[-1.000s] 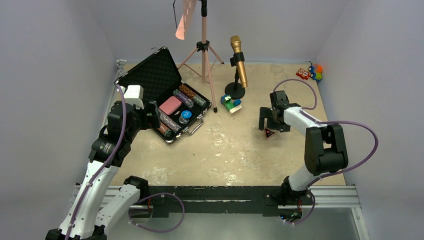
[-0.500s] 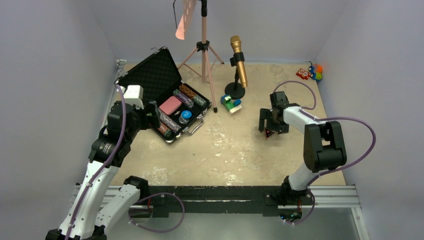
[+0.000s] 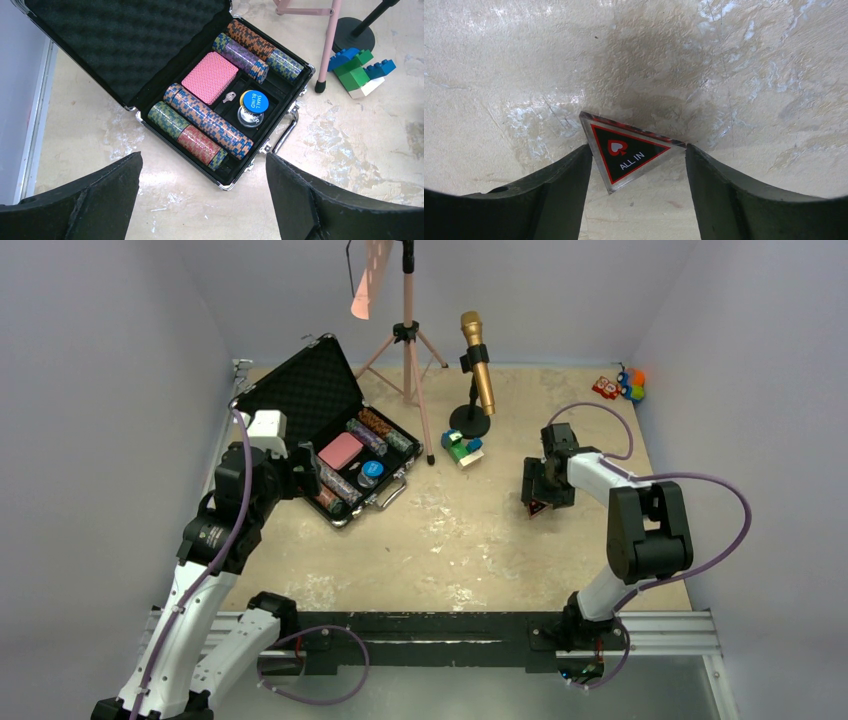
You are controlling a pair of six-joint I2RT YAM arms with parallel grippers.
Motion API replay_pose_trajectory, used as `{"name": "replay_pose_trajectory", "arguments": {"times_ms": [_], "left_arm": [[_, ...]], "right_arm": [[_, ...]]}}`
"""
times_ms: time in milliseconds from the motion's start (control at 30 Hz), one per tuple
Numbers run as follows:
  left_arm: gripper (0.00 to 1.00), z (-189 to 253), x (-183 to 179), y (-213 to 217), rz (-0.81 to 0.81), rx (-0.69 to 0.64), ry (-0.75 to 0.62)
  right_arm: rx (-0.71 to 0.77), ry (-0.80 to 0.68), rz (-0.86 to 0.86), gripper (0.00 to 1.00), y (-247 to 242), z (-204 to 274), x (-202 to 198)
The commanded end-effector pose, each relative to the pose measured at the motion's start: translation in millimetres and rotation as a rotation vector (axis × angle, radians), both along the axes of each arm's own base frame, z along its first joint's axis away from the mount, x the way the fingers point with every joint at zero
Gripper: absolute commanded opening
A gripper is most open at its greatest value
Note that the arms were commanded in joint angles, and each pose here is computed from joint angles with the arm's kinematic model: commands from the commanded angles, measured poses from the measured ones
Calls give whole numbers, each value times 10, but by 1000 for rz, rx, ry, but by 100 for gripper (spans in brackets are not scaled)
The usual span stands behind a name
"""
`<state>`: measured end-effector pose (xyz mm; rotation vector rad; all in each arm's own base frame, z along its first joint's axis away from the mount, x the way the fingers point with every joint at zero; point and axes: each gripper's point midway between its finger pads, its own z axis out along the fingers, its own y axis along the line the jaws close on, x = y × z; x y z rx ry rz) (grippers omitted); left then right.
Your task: Pack up texas hold em set
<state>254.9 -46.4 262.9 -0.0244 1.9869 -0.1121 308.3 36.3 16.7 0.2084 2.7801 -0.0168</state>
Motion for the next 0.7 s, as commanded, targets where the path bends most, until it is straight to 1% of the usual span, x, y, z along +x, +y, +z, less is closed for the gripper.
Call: {"name": "replay_pose_trajectory", "arguments": {"times_ms": [0,233,333,500,667], "left_arm": [[96,72,38,-24,-1,-27,-36],[96,71,36,-25,-1,-27,-37],[96,73,36,-24,-1,-27,-37],[96,73,40,-26,-1,-27,-37],[96,60,41,-26,0,-26,-33]], "right_arm": [[43,15,-5,67,66,-33,-48],[25,-10,-2,52,37,53,-36],[32,-31,7,47,62,139,-33],[32,-71,27,43,125,317,-29],[-12,-80,69,40,248,426,-56]]}}
